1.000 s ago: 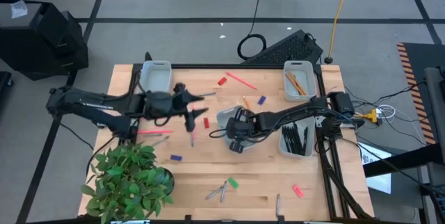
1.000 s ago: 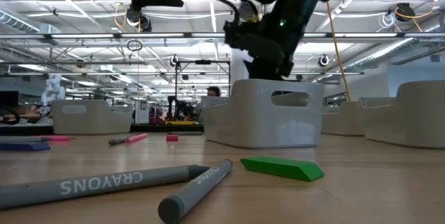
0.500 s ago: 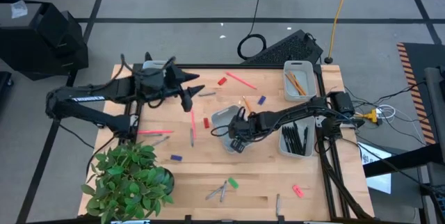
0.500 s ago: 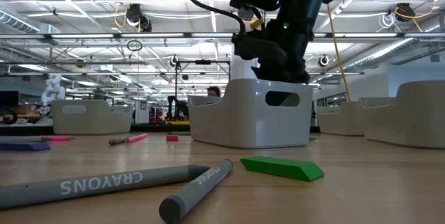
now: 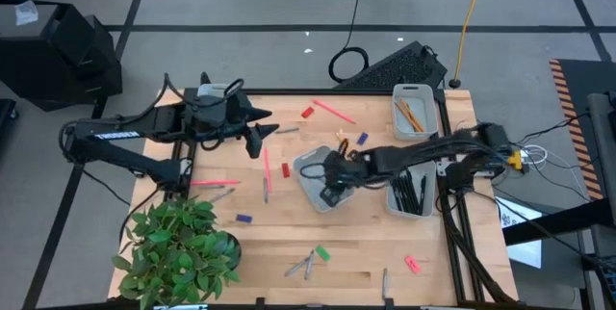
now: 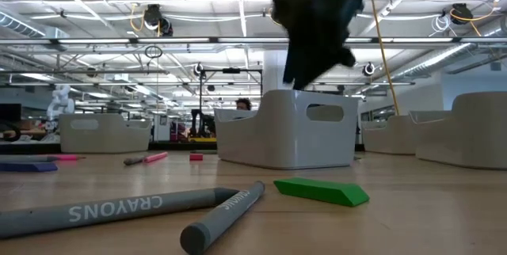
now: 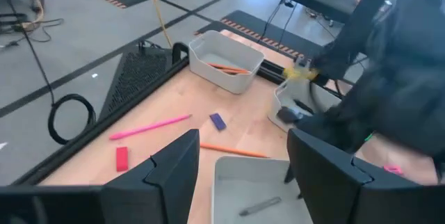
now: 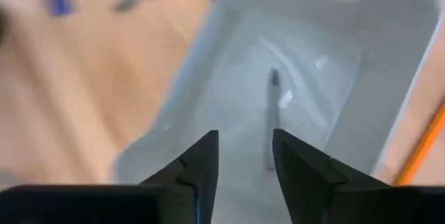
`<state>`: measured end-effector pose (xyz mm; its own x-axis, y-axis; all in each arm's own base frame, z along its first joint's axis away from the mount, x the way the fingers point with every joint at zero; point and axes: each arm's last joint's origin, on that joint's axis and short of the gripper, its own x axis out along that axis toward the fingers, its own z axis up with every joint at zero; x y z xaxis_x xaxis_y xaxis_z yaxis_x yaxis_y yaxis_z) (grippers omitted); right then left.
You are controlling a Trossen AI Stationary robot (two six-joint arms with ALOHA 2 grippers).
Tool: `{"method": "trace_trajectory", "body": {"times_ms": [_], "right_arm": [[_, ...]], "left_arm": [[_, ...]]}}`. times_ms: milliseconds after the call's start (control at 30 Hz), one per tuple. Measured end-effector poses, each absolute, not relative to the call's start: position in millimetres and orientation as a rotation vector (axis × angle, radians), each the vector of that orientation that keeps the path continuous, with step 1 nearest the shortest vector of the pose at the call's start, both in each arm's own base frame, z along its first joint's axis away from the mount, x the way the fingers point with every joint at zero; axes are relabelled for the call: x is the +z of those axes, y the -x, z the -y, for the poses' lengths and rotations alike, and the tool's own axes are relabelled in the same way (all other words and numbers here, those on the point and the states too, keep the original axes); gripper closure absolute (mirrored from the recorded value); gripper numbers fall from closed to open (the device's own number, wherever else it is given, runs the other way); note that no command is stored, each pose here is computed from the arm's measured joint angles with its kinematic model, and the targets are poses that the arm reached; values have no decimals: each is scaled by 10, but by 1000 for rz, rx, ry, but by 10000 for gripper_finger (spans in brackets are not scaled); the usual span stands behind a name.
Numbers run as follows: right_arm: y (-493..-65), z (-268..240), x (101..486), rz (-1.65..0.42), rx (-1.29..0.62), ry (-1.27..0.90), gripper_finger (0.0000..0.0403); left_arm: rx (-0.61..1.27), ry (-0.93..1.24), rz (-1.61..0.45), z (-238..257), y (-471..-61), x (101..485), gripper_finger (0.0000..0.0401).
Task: Sort crayons/erasers/pens/pencils in bins
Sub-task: Put the gray crayon into the bottom left gray bin
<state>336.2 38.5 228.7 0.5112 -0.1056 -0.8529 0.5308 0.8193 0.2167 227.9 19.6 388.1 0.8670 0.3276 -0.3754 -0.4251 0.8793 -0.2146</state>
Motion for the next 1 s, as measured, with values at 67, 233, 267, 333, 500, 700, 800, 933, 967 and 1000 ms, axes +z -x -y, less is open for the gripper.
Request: {"method": "trace_trajectory", "body": {"times_ms": [67,233,267,333,500,700,800,933,967,1000], "right_arm": [[-3247,-497,2497,-919,-321,-363,270],[-2880,-935,2817,-870,167,95,273],[-2782,-1029,2802,-870,285,168,273],[-2596,-1172,2722,-866,482,277,273],[-2238,-1415,2380,-848,761,411,272],[-2201,-1864,2019,-793,884,495,257],[-2283,-2066,1862,-833,895,474,239],[-2320,-2263,1636,-919,935,484,216],[-2304,-2297,1595,-934,968,490,211],[-2294,-2327,1573,-938,990,500,208]], "left_arm": [[382,290,-341,-157,-2282,3880,178],[357,327,-319,-90,-2348,3873,178],[352,341,-294,-83,-2377,3887,178],[339,351,-247,-72,-2423,3924,178],[327,352,-219,-58,-2524,3907,178],[313,351,-249,-21,-2584,3849,178],[283,340,-248,9,-2617,3848,178],[262,301,-280,59,-2632,3809,178],[257,296,-280,70,-2642,3806,178],[253,295,-277,79,-2643,3812,178]]}}
